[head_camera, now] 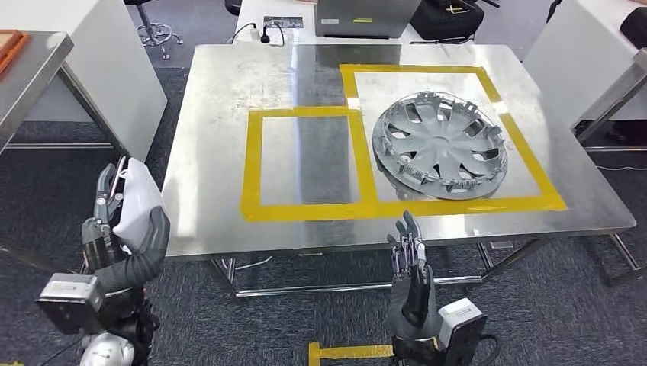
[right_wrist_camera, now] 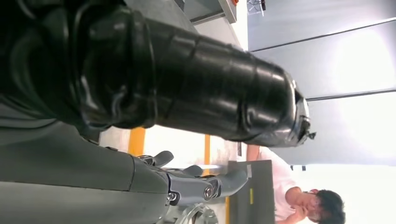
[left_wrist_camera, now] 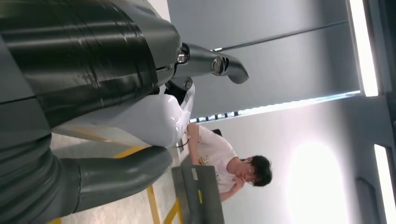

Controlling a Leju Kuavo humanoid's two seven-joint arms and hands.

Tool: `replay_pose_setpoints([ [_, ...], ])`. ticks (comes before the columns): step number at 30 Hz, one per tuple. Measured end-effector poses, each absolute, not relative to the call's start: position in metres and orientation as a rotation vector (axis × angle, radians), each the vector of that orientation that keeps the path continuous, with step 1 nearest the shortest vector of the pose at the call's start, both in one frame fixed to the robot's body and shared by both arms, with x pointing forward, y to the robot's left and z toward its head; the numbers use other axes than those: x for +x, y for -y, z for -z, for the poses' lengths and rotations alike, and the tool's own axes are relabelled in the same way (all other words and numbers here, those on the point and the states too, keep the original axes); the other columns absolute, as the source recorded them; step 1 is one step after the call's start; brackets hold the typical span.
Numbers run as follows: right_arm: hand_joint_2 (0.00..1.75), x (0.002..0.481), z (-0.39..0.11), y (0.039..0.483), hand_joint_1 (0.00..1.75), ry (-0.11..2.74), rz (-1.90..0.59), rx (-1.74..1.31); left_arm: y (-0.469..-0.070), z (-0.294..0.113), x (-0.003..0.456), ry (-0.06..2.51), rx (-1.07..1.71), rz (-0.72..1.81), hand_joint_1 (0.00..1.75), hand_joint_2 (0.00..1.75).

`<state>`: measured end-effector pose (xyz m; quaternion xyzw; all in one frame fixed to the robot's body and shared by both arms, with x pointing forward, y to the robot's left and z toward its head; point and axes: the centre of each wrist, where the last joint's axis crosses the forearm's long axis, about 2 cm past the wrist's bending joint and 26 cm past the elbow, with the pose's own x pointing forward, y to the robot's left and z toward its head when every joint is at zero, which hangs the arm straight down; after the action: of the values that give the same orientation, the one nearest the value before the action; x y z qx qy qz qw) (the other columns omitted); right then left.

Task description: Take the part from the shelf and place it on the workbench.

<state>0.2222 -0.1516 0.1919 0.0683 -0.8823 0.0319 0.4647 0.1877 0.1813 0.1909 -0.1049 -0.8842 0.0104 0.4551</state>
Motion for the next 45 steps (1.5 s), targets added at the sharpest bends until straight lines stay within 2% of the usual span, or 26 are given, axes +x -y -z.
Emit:
replay_pose_setpoints([
  [24, 0.00, 0.217, -0.189, 0.151, 0.00, 2.160, -0.094, 0.187, -0.179, -0.191, 0.189, 2.180, -0.268, 0.002, 1.75, 1.75],
  [45, 0.00, 0.224, -0.192, 0.147, 0.00, 2.172, -0.135, 0.268, -0.191, -0.217, 0.222, 2.110, -0.130, 0.209, 1.75, 1.75],
])
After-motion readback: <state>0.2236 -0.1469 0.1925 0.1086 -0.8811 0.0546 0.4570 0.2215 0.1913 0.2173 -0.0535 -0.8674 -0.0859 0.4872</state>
